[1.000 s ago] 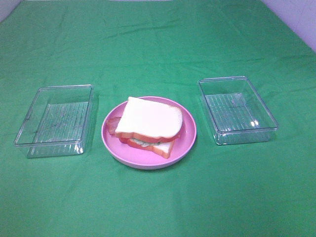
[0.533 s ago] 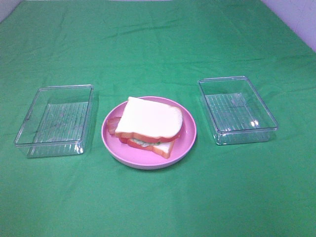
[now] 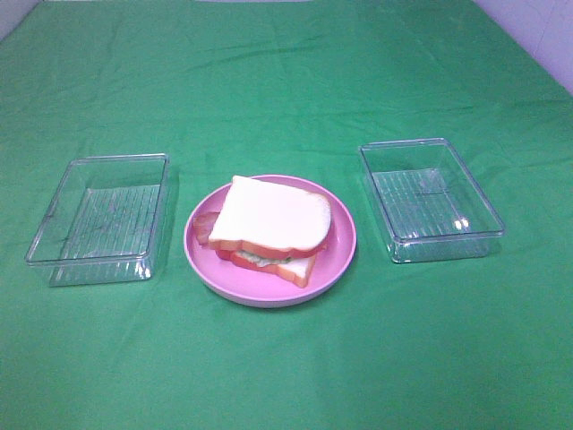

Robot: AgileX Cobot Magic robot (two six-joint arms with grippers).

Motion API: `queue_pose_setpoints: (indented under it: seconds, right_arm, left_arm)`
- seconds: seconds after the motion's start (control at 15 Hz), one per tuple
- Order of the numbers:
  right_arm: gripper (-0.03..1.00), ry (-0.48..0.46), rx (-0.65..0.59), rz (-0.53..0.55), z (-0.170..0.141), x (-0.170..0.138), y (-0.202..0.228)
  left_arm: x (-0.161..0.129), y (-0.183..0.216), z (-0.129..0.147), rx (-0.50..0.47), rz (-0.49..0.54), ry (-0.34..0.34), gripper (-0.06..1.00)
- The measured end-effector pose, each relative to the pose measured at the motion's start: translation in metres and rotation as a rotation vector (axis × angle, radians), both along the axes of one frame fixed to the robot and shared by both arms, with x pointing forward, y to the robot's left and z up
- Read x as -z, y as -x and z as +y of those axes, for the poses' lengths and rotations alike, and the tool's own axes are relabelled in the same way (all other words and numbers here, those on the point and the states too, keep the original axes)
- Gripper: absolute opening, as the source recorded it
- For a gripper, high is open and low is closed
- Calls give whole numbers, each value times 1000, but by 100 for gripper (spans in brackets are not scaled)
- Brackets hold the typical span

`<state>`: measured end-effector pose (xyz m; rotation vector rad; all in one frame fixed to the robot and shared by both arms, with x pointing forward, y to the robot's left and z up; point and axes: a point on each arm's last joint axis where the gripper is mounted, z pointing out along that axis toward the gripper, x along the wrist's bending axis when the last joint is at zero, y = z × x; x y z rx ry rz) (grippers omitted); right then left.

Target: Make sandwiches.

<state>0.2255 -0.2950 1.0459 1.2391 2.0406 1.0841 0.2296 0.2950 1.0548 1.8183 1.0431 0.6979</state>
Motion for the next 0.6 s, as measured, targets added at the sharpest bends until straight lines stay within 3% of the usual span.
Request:
queue_pose_setpoints:
  seconds: [0.2, 0.33, 0.4, 0.6]
  right_arm:
    - [73, -1, 79, 0, 1, 0, 0]
    - [73, -1, 201, 0, 3, 0, -1]
    - [73, -1, 310, 0, 4, 0, -2]
    - [73, -4, 365, -7, 5, 0, -2]
  left_arm:
    - [0, 0, -1, -59, 0, 1, 71]
    - [0, -1, -1, -142, 0, 1, 71]
    - [0, -1, -2, -240, 0, 1, 71]
    - [0, -2, -3, -354, 0, 1, 71]
